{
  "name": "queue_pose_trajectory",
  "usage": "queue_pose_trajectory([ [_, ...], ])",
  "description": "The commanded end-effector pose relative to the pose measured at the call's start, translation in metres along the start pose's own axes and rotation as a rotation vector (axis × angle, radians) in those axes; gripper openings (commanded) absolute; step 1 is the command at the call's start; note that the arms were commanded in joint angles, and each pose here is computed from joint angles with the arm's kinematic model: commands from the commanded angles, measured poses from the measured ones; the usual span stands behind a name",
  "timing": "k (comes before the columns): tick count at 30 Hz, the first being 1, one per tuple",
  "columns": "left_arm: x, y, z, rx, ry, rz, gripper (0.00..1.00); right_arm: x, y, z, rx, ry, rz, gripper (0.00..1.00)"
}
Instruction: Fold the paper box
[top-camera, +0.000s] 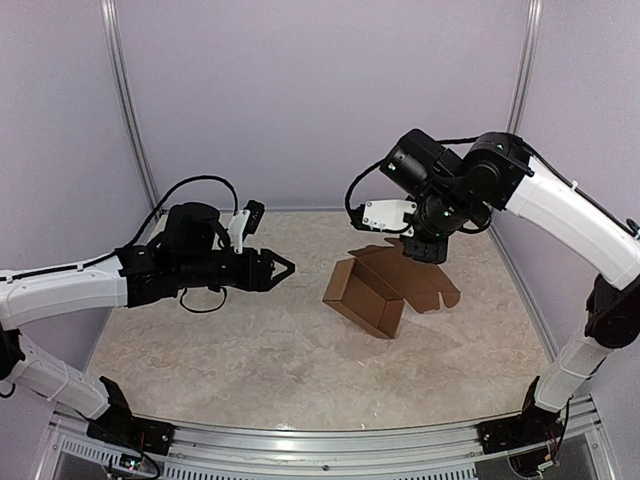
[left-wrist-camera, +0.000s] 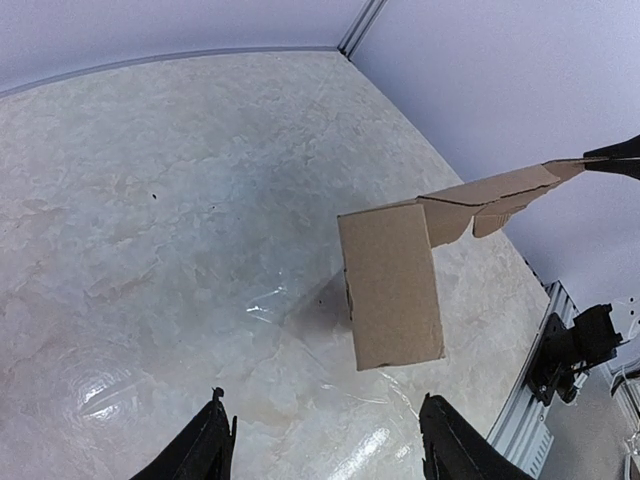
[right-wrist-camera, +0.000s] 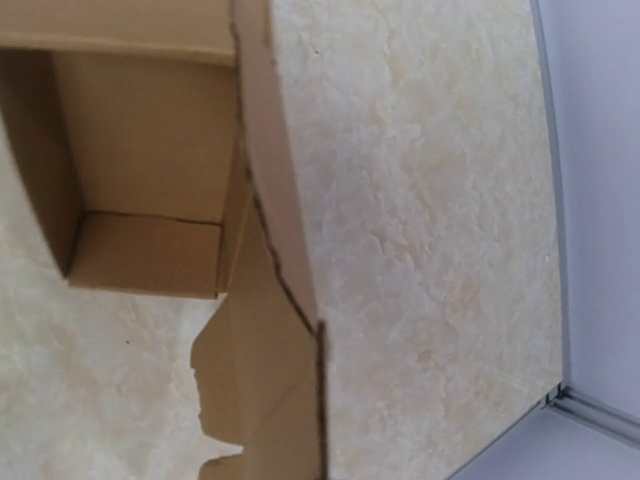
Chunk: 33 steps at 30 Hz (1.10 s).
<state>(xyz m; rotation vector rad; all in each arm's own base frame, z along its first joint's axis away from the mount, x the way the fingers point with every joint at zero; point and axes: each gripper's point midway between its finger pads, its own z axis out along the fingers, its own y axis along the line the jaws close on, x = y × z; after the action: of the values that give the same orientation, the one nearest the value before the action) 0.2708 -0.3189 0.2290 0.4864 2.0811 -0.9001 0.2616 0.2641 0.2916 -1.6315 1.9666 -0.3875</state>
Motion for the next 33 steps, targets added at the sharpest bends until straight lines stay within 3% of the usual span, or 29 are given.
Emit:
queue_pose_trajectory([
  [1,0.003,0.002,-0.001,0.008,-0.002,0.007,0.62,0.042,0.033,0.004,-0.136,0.192,-0.164,0.00],
  [14,0.011,0.006,-0.003,0.001,0.005,-0.009,0.62,0.002,0.041,0.048,-0.175,0.195,-0.222,0.00],
  [20,0.013,0.008,-0.006,-0.009,0.002,-0.013,0.62,-0.011,0.042,0.055,-0.154,0.188,-0.242,0.16],
  [28,0.013,0.011,-0.006,-0.021,0.000,-0.011,0.62,-0.029,0.040,0.044,-0.105,0.126,-0.260,0.29],
  [33,0.014,0.011,-0.001,-0.018,0.014,-0.006,0.63,-0.039,0.022,0.019,-0.021,-0.023,-0.141,0.37],
])
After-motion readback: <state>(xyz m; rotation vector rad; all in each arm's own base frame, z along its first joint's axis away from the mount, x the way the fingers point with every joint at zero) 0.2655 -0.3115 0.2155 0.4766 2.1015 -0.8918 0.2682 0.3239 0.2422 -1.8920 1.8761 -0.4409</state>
